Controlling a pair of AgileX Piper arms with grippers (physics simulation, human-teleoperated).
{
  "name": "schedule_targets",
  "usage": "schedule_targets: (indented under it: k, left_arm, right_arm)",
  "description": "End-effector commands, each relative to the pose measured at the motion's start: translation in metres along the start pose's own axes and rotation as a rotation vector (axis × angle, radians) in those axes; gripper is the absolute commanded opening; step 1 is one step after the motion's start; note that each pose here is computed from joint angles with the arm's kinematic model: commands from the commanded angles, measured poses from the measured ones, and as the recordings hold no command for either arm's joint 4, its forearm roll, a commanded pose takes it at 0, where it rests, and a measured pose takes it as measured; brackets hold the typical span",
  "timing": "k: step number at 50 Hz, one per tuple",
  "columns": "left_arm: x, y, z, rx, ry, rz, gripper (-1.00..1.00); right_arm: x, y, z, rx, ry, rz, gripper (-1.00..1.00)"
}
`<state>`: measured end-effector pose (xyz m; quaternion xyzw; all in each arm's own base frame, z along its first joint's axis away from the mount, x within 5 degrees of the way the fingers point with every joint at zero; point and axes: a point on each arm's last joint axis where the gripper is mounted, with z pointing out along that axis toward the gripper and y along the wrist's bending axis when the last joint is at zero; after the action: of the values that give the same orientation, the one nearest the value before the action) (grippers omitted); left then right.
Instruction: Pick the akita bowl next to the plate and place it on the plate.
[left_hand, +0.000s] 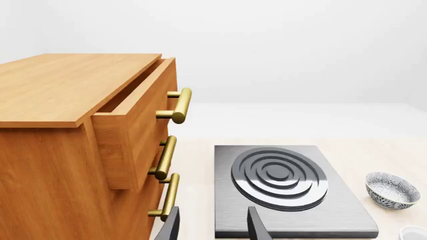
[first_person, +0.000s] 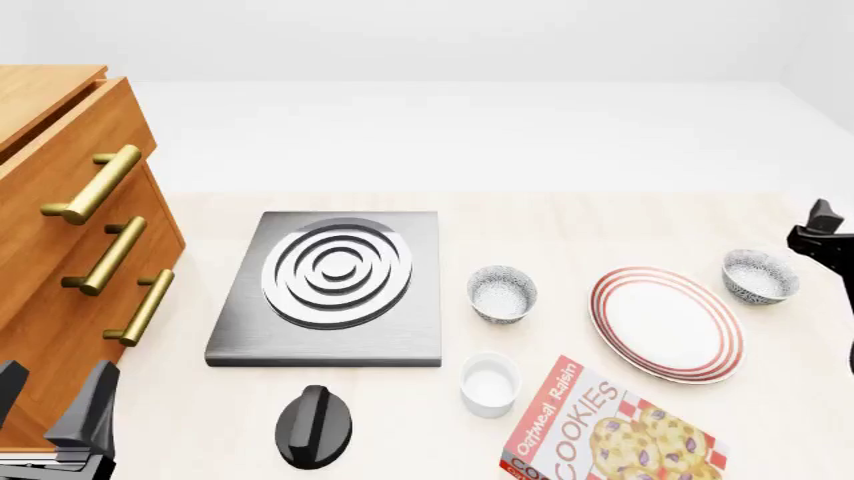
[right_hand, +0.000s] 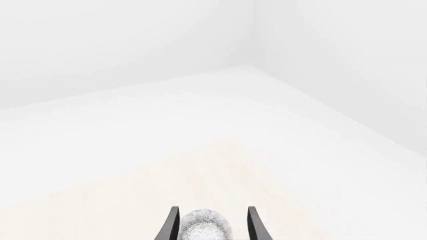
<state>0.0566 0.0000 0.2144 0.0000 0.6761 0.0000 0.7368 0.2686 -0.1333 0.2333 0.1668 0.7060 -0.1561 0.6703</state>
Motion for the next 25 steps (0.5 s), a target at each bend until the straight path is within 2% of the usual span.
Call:
schedule_targets:
  k: [1, 25]
  left_arm:
    - [0.0000, 0.0000, 0.0000, 0.000, 0.000, 0.000, 1.00]
    - [0.0000, 0.0000, 0.0000, 0.000, 0.000, 0.000, 1.00]
  right_arm:
    - [0.0013, -0.0031, 0.0007, 0.010, 0.004, 0.002, 1.00]
    - [0.0037, -0.0107, 0.0028, 0.035, 0.013, 0.011, 1.00]
